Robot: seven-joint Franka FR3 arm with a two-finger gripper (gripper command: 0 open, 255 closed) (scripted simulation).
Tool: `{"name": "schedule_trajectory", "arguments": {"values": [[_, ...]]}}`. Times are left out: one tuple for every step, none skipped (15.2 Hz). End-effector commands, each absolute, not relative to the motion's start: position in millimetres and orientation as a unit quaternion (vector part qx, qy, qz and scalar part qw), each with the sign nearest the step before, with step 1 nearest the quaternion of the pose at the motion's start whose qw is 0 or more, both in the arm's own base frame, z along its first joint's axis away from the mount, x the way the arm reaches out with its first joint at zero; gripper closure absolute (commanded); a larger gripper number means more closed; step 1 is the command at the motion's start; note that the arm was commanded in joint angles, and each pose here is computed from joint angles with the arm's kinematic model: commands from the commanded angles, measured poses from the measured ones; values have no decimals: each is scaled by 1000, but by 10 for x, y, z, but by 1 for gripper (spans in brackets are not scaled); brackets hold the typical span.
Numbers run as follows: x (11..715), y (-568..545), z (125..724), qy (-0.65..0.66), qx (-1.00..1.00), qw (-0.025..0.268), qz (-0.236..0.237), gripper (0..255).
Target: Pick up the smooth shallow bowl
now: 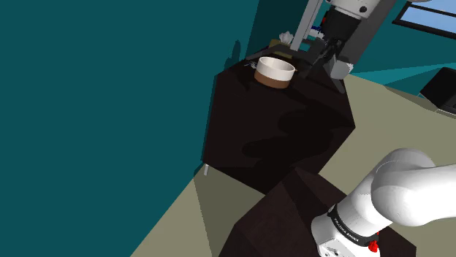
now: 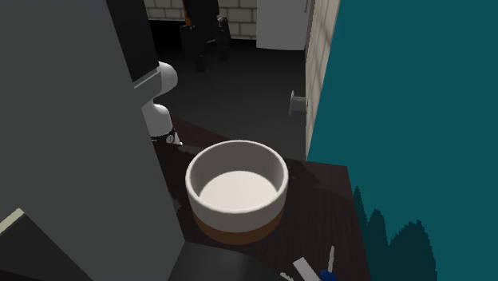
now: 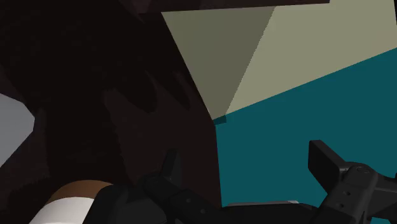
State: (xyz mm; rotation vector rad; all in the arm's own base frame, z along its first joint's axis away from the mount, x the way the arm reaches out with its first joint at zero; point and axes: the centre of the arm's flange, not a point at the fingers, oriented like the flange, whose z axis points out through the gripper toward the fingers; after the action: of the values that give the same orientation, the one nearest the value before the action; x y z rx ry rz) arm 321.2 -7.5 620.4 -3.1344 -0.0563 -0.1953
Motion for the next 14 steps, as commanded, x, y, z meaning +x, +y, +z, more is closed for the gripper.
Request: {"name": "schedule_trajectory", "arguments": {"values": [[3212,-75,6204,-18,-998,0,-62,0],[3324,-147,6182,-19,-998,1,-62,0],[3436,-218,6160,-19,-998,2,-61,0],[3548,-289,6138,-20,-998,3,-61,0],[3660,-360,6116,-21,-998,4,-60,0],[3773,-431,6093,-21,-998,5,-60,0],[3885,-501,6070,-22,-998,5,-59,0],[3998,-572,6048,-23,-998,6,-59,0],[4110,-642,6024,-23,-998,7,-58,0],[4223,-712,6001,-24,-998,8,-58,0],[4336,-781,5977,-25,-998,9,-58,0],[4449,-851,5954,-25,-998,10,-57,0],[4562,-920,5930,-26,-998,10,-57,0],[4674,-989,5905,-27,-998,11,-56,0]]}}
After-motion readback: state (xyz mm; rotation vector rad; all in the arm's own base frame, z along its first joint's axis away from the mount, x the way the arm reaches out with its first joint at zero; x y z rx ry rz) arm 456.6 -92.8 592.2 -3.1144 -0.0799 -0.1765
